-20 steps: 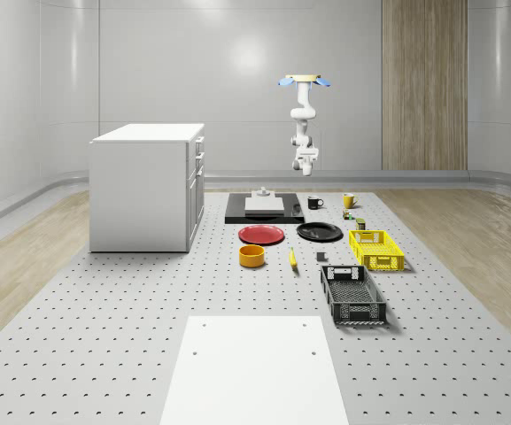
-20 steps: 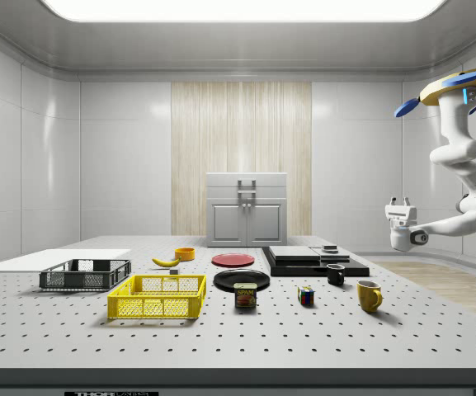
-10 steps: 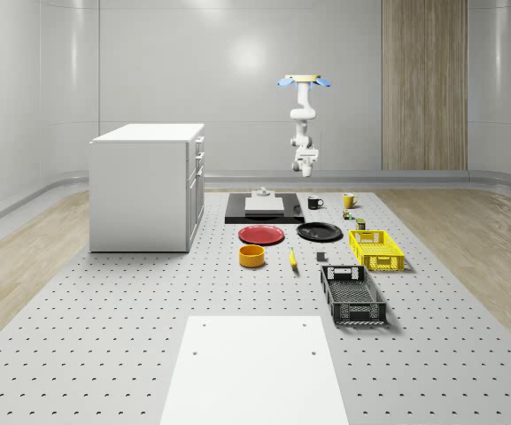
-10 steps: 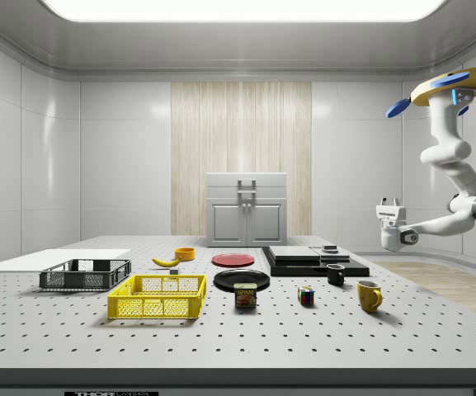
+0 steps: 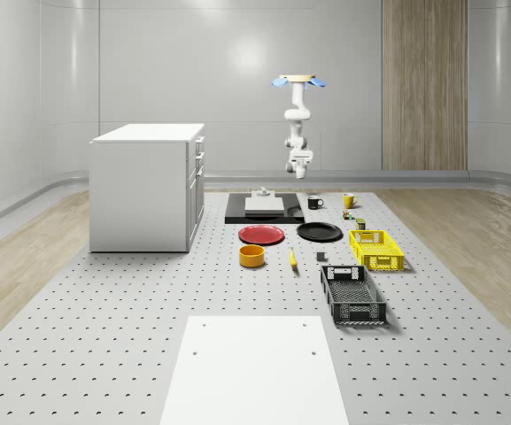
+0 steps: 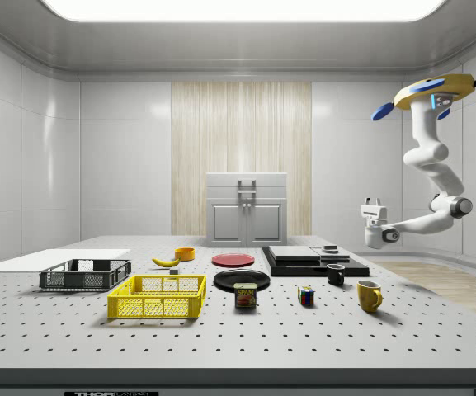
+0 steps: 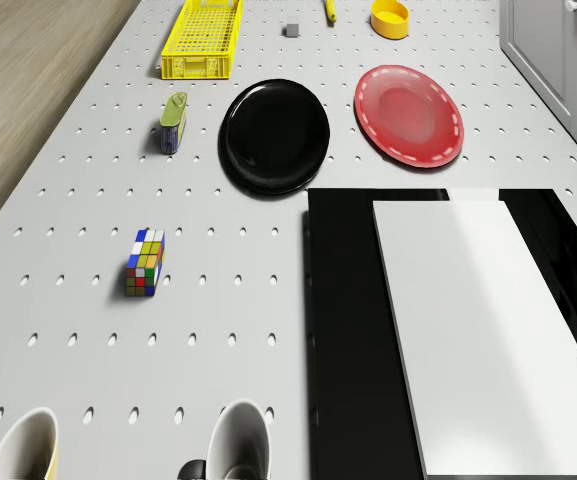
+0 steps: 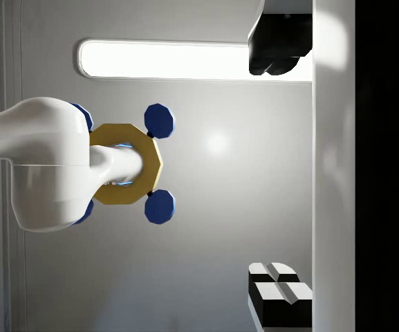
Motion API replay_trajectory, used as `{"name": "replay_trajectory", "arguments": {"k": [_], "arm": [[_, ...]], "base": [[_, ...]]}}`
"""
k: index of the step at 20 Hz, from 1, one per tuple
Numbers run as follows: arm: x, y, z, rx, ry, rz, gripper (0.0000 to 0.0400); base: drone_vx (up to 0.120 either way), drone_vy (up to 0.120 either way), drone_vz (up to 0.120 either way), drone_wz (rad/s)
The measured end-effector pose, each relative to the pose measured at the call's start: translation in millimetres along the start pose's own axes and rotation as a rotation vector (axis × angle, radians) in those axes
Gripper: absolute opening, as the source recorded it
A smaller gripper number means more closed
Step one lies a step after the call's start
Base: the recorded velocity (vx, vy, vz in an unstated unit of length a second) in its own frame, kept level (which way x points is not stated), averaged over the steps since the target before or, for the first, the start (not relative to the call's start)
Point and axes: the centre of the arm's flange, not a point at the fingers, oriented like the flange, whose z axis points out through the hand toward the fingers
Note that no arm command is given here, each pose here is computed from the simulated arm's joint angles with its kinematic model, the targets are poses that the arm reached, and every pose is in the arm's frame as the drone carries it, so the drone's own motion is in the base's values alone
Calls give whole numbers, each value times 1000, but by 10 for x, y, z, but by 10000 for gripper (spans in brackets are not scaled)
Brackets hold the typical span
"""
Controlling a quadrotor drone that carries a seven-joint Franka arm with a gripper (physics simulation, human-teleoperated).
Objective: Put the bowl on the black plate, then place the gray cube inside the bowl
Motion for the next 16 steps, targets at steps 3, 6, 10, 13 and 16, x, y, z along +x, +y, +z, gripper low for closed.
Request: {"name": "replay_trajectory", "arguments": {"k": [3,6,10,13,16], "arm": [[-10,-6,0,-6,10,0,400],[-24,-18,0,-18,24,0,400],[-59,-48,3,-48,59,-1,400],[-103,-89,10,-90,104,-2,400],[-174,-157,29,-160,177,-3,400]], "base": [[120,-120,0,0],[120,-120,0,0],[120,-120,0,0],[120,-120,0,0],[120,-120,0,0]]}}
